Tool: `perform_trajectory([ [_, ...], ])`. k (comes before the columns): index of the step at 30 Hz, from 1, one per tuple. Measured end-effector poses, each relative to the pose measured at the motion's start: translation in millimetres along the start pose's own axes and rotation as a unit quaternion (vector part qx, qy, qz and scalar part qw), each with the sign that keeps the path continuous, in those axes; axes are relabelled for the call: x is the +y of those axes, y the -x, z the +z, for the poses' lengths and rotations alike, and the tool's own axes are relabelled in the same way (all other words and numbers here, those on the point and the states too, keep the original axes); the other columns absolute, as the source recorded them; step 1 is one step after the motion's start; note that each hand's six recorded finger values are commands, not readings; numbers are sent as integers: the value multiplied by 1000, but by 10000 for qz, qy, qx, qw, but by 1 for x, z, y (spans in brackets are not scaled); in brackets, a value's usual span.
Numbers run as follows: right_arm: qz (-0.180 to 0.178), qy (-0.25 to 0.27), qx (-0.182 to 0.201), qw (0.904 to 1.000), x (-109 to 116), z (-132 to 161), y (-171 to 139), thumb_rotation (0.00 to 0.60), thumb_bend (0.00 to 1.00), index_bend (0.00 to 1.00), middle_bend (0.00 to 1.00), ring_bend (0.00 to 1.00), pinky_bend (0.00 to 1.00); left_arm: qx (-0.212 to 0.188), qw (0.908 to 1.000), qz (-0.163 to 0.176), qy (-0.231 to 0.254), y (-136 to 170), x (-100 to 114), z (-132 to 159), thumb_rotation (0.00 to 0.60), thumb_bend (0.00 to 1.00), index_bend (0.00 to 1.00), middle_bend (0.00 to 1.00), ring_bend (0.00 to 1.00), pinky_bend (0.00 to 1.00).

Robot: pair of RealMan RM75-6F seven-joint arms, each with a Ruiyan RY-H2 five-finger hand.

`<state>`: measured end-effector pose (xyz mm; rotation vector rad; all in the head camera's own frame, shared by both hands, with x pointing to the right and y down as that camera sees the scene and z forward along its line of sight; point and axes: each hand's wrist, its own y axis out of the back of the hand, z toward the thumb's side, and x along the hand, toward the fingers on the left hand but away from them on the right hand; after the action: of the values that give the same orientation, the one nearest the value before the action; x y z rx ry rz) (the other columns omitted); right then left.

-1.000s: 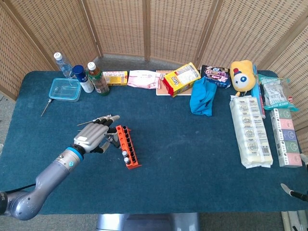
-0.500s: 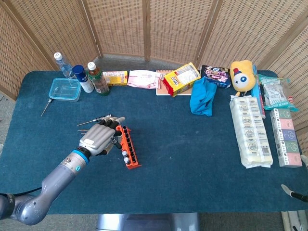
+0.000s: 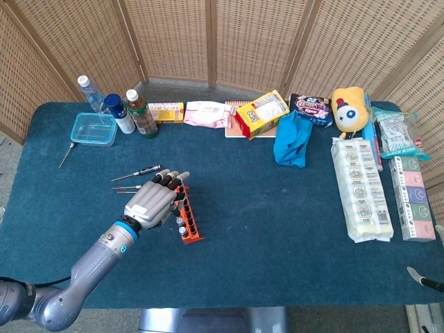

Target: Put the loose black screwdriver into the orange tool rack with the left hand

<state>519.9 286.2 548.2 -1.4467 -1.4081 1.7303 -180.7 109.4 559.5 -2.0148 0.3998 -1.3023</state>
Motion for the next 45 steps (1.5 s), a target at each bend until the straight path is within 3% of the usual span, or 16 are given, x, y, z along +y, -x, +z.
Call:
perform_trajectory([
  [45,-70,100,-114,9999,4,-9,-2,549,51,109,125,100,70,136,9995,-271,-87,-10,-15,5,600,489,483,0,0,49],
])
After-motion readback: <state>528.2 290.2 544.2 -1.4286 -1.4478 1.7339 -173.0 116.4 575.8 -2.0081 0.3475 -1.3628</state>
